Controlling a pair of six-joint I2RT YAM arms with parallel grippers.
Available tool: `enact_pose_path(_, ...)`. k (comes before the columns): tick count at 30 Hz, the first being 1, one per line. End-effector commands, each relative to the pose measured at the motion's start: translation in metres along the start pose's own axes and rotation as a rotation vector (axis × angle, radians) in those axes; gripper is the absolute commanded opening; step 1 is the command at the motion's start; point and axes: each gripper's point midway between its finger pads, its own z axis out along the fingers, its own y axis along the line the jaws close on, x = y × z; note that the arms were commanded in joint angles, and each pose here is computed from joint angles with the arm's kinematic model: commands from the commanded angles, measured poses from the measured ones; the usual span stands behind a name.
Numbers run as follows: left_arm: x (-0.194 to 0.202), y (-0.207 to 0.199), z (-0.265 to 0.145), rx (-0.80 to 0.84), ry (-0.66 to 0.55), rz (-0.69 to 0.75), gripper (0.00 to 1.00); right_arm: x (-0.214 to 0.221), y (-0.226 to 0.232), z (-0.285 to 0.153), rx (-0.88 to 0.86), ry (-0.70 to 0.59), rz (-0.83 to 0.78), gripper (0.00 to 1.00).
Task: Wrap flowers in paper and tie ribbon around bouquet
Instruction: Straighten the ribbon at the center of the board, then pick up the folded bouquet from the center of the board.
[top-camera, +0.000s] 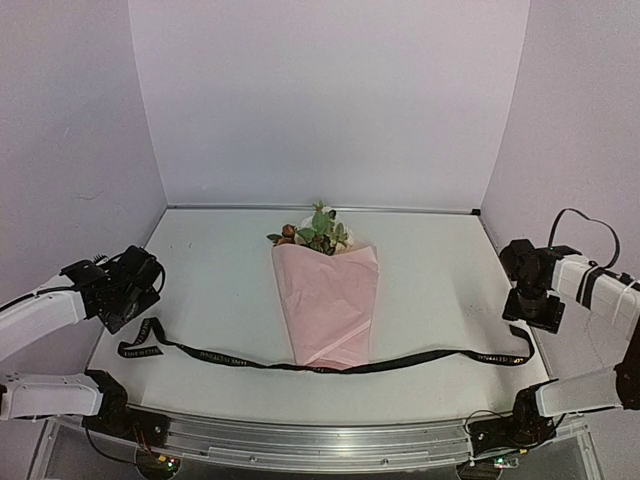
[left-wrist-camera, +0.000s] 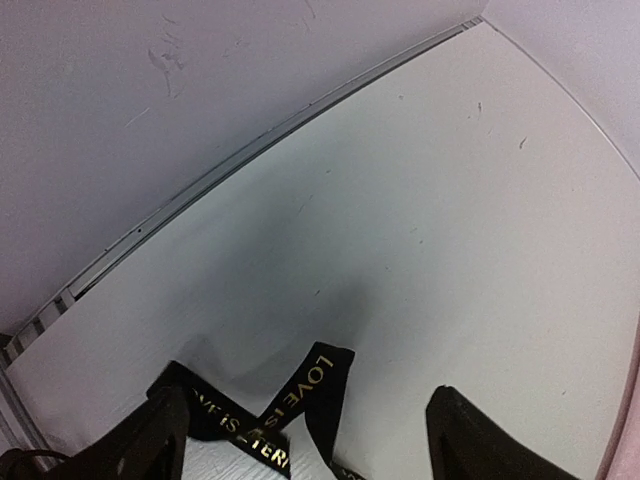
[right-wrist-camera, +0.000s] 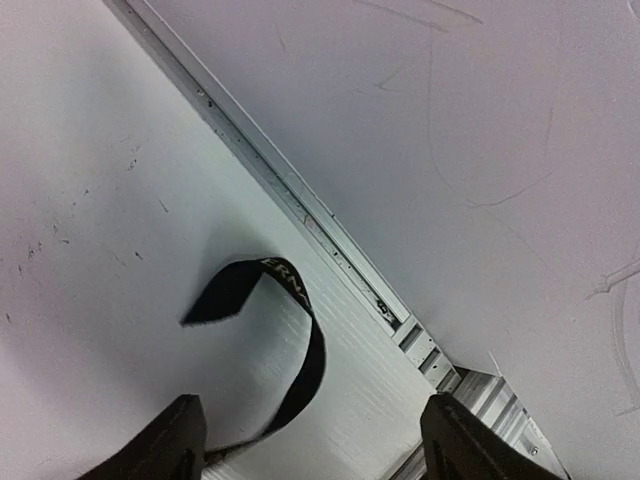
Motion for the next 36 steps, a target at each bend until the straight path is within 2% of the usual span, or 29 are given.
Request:
enact_pose_path(1,-0.027,-0.034,-0.021,0.126,-0.028,-0.011,0.93,-0.003,0.003,-0.007,-0.054,0.001,0.045,0.93)
enact_pose_path(3,-0.034,-0.047,-0.029,0.179,-0.025,0.024,0.98,-0.001,0.011,-0.013,-0.115,0.022,0.045,0.98)
enact_pose_path(5,-0.041,-0.064,-0.039,0.255,-0.021,0.051,1.0,-0.001,0.025,-0.021,-0.199,0.054,0.035,0.98)
enact_pose_path(7,-0.041,-0.091,-0.051,0.384,0.005,0.095,1.0,0.003,0.04,-0.028,-0.284,0.106,0.033,0.98)
enact_pose_path(11,-0.026,-0.147,-0.074,0.654,0.09,0.199,0.95,0.013,0.097,-0.041,-0.56,0.177,0.034,0.98)
enact_pose_path(14,0.0,-0.176,-0.084,0.793,0.2,0.254,0.93,0.023,0.138,-0.061,-0.729,0.185,-0.057,0.98)
enact_pose_path(18,0.036,-0.201,-0.09,0.914,0.309,0.319,0.9,0.047,0.179,-0.09,-0.837,0.158,-0.262,0.98)
enact_pose_path(21,0.06,-0.212,-0.098,0.982,0.383,0.37,0.84,0.064,0.202,-0.103,-0.913,0.16,-0.3,0.93)
enact_pose_path(26,0.09,-0.206,-0.094,0.958,0.483,0.374,0.72,0.094,0.205,-0.101,-0.847,0.216,-0.31,0.8)
enact_pose_path(29,0.101,-0.208,-0.094,0.976,0.528,0.325,0.71,0.098,0.21,-0.102,-0.841,0.178,-0.331,0.78)
enact_pose_path(31,0.11,-0.219,-0.094,0.992,0.555,0.336,0.71,0.098,0.229,-0.114,-0.917,0.171,-0.344,0.79)
enact_pose_path(36,0.13,-0.232,-0.088,0.985,0.598,0.387,0.72,0.109,0.276,-0.147,-1.062,0.234,-0.427,0.8)
